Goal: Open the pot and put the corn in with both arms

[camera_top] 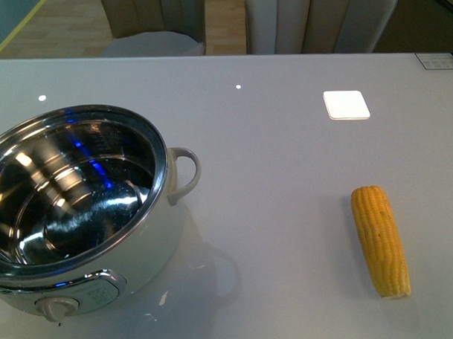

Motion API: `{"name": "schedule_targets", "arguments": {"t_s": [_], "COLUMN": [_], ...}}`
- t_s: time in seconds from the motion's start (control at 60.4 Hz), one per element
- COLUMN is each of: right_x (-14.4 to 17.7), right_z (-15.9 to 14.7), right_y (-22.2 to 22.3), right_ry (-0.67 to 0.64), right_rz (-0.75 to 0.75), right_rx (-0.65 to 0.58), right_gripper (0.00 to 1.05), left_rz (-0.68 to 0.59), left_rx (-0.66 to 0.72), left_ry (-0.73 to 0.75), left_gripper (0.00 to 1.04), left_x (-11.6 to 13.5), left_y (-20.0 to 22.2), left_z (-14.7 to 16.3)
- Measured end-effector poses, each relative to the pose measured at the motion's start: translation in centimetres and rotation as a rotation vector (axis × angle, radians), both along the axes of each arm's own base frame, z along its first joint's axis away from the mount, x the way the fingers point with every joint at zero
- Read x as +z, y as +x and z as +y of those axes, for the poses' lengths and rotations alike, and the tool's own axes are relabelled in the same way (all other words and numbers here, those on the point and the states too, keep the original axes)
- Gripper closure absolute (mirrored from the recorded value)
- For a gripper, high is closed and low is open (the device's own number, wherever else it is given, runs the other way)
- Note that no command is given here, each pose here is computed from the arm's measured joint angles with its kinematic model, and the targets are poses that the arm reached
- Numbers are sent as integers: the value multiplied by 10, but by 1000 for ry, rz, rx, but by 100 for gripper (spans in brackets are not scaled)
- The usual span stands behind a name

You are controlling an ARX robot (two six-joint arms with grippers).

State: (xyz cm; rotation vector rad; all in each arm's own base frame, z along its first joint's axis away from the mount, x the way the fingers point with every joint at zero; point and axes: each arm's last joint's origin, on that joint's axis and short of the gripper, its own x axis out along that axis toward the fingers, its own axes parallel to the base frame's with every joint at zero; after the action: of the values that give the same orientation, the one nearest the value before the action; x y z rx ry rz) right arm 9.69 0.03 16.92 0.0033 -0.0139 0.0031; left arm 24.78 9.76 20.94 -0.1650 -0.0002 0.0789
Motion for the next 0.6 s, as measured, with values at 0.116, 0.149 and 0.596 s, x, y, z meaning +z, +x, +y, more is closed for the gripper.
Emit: {"name": "schedule_targets", "arguments": {"t_s": [0.116,0.149,0.596], "right_x": [0,0,0], "right_z": [0,0,0], "right_y": [0,0,0], "right_ry": [0,0,0], "right_rz": [0,0,0], "right_rx": [-2,-1,0], "right_gripper": [9,9,9], "left_rz": [4,10,13], "left_rx": [-63,-70,-69], "left_ry": [103,113,151], "left_gripper": [32,38,101], "left_x": [-10,-13,-32], "left_y": [-16,-21,-75], "left_z": [-19,-26,-73]}}
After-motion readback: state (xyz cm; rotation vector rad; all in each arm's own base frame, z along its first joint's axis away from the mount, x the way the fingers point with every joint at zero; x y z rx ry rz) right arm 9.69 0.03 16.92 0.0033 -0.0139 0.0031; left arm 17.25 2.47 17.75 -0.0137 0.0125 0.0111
